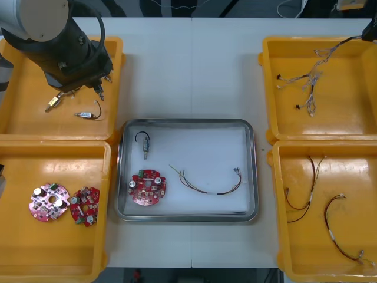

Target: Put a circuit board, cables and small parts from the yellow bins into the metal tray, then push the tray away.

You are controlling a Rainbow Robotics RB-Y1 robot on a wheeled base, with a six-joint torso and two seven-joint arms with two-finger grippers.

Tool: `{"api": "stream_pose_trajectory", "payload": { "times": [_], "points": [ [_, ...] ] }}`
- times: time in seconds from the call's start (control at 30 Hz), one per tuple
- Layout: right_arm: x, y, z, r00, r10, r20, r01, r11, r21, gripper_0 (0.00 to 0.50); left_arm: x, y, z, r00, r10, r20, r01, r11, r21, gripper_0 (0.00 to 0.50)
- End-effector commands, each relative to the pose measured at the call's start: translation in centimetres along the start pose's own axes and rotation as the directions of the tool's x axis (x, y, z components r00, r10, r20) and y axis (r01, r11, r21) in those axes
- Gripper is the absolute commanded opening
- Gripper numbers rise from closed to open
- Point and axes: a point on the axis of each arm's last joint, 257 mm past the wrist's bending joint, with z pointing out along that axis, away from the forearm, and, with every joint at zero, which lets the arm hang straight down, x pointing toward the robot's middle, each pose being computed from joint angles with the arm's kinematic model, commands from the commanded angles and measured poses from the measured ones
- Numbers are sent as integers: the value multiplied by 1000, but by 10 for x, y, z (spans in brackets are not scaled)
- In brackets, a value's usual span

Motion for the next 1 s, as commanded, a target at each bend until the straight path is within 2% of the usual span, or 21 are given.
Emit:
{"api": "stream_pose_trajectory", "payload": {
  "times": [0.03, 0.5, 1.0],
  "points": [
    [-12, -8, -20, 998, -15, 57, 12, 999, 50, 0, -2, -3, -9, 996, -93, 7, 92, 995, 34, 1],
    [-36, -10, -40, 990, -88, 109, 76, 991, 109, 0, -2, -4, -10, 996, -95, 7, 94, 995, 39, 1],
    [-41, -10, -45, 987, -103, 122, 88, 989, 119, 0, -1, -4, -10, 995, -96, 2, 96, 995, 41, 0]
  ]
}}
